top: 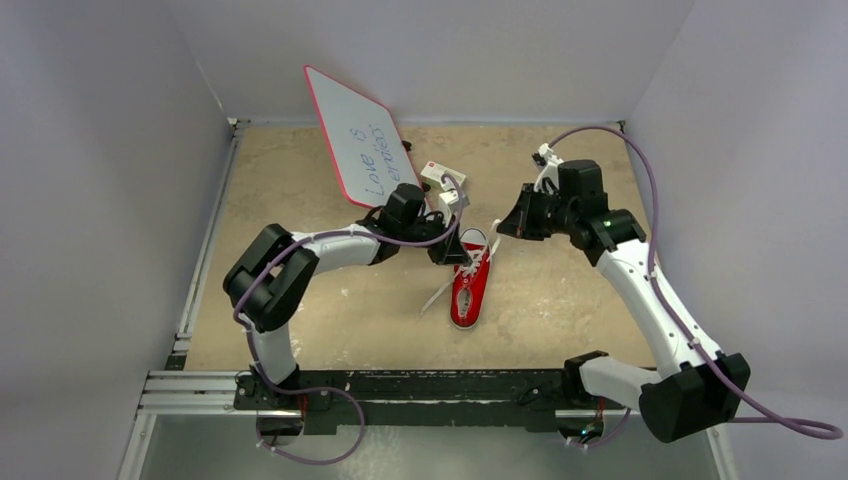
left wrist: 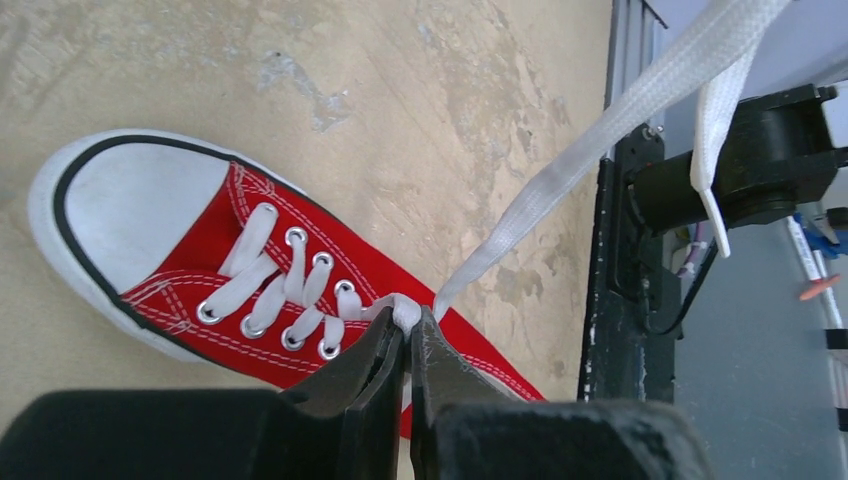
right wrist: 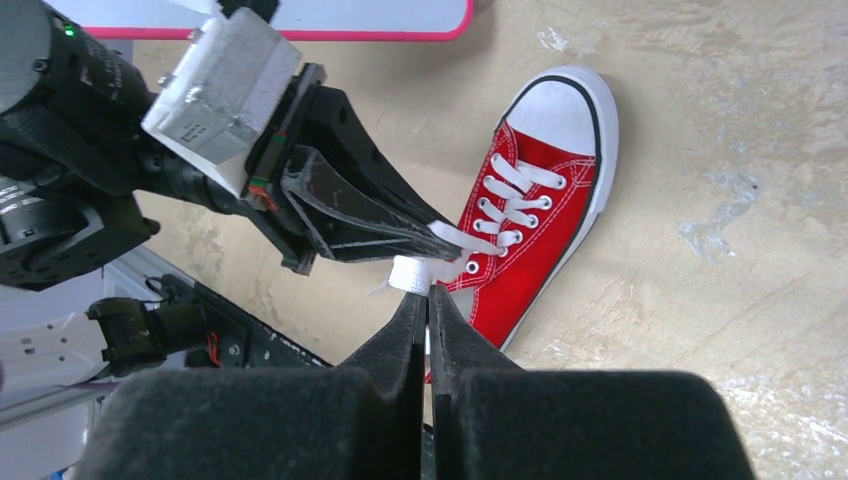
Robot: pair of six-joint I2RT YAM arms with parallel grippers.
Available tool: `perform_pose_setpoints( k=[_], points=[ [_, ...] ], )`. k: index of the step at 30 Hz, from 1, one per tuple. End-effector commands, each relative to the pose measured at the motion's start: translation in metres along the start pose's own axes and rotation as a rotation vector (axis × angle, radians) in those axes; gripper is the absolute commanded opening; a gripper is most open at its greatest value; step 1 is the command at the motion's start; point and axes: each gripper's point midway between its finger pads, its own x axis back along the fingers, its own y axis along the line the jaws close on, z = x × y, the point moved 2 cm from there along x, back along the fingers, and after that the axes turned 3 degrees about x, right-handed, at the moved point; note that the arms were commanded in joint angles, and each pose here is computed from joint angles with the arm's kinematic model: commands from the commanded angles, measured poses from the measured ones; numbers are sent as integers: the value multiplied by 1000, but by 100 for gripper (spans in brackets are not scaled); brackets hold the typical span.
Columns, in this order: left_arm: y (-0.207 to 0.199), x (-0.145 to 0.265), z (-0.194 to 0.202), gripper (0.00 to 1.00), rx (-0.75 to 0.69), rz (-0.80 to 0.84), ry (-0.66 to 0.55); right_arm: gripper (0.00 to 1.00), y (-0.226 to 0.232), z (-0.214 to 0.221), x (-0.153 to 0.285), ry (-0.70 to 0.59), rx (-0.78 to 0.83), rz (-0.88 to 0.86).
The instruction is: Tie the shoes
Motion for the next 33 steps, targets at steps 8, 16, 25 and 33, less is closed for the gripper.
perform_pose_setpoints(
  k=[8, 16, 25, 33],
  points=[
    [-18, -5, -13, 21, -30, 114, -44, 0, 15, -25, 5, -66, 28, -59],
    [-11, -7, -12, 30, -55, 54, -52, 0, 20, -29, 5, -75, 28, -85],
    [-12, -20, -16, 24, -63, 64, -42, 0, 32, -26, 3, -65, 41, -173],
    [-16, -10, -9, 2, -84, 62, 12, 0, -4, -42, -10, -72, 130, 42]
  ],
)
